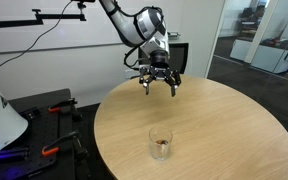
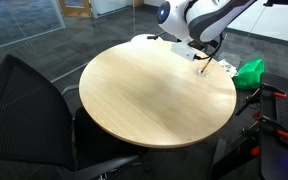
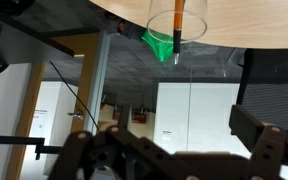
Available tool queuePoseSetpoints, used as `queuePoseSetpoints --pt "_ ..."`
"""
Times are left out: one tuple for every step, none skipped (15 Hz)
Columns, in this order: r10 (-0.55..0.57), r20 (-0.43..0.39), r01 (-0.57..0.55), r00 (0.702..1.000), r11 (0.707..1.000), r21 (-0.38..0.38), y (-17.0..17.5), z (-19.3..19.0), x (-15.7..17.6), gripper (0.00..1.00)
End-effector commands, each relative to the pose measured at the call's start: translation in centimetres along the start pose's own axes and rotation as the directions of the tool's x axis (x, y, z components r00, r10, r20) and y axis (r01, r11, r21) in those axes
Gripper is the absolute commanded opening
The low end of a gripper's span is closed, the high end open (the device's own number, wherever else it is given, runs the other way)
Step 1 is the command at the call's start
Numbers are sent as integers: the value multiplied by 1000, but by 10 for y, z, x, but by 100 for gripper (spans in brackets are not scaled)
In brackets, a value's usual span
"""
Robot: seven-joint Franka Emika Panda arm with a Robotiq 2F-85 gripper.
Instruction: Take the pen out of the glass
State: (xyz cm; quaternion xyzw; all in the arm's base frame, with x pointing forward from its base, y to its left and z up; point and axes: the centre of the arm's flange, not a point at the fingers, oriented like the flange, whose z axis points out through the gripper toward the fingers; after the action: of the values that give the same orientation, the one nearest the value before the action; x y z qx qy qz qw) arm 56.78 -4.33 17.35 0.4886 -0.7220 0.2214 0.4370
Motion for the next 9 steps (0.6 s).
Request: queuePoseSetpoints --pt "12 26 -13 1000 1000 13 -7 26 -1 100" --pt "13 32 -13 999 1000 4 -8 35 0 100" --pt "16 35 -16 999 1000 -4 -7 43 2 100" --pt "14 33 -13 999 1000 -13 -7 49 4 100" --pt "8 27 -7 1000 1000 -16 -5 52 6 100" --pt "7 21 -7 1000 1000 -29 -10 46 -1 100" --pt "8 18 -8 1000 999 -36 -10 50 1 100" --pt "9 17 -8 1000 999 -39 -10 53 1 100" --pt "8 17 -7 1000 999 -40 -10 53 1 100"
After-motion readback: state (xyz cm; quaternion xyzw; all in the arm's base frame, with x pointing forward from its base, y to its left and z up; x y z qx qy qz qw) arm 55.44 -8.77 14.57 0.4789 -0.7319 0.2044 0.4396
